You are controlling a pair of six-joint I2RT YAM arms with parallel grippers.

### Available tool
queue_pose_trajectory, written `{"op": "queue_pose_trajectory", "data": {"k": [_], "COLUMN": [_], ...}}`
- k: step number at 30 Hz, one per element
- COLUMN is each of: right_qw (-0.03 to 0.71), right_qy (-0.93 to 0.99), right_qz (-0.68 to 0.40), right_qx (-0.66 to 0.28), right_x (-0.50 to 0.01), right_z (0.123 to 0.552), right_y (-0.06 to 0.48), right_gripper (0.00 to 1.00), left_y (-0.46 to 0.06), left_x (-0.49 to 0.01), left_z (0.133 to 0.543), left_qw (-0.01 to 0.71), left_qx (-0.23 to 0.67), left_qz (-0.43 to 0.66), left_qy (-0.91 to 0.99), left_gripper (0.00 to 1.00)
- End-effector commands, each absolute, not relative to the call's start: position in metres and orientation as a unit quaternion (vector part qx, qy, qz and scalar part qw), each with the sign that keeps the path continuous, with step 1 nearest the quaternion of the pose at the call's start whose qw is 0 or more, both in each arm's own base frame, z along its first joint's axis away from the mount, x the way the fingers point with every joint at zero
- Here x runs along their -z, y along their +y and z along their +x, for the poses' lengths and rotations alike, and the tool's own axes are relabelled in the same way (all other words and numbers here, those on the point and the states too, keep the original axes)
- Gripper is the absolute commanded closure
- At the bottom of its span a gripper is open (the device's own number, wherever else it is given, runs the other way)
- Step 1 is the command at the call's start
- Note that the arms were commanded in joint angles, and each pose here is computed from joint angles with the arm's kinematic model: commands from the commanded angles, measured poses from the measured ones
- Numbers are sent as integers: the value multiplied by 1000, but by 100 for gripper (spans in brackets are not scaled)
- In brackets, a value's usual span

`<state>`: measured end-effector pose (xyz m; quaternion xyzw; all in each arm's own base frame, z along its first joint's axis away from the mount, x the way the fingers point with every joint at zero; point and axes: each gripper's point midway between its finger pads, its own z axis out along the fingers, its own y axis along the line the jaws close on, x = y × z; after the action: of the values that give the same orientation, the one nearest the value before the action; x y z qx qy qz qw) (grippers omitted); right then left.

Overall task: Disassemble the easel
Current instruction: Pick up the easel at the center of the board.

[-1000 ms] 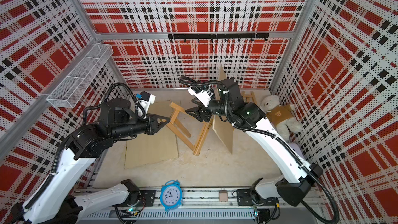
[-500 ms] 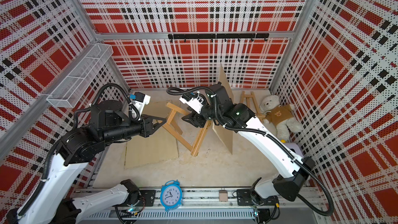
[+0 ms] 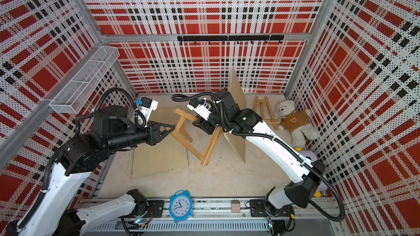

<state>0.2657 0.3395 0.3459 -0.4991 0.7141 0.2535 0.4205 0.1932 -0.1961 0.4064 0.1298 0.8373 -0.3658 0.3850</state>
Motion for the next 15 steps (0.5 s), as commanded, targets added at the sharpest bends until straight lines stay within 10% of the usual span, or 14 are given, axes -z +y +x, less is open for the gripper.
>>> {"op": "queue_pose_trajectory", "data": {"k": [1, 9, 11, 15], "right_qw": [441, 438, 442, 450], "right_qy": [701, 704, 706, 721], "right_qz": [-493, -466, -453, -423], "right_qx": [-266, -310, -317, -315], "right_x": [-364, -377, -382, -393], "right_z": [270, 264, 265, 271], "right_y": [349, 355, 355, 352], "right_gripper": [74, 89, 91, 92], "left_y": [-195, -180, -169, -144], "left_x": [-446, -446, -447, -456], "left_z": [188, 199, 202, 202], "left_qw": [434, 451, 463, 501], "left_qx": [396, 374, 361, 335], "left_qz": [140, 102, 81, 41], "left_qy": [797, 804, 806, 797], "left_gripper": [100, 100, 74, 59]}}
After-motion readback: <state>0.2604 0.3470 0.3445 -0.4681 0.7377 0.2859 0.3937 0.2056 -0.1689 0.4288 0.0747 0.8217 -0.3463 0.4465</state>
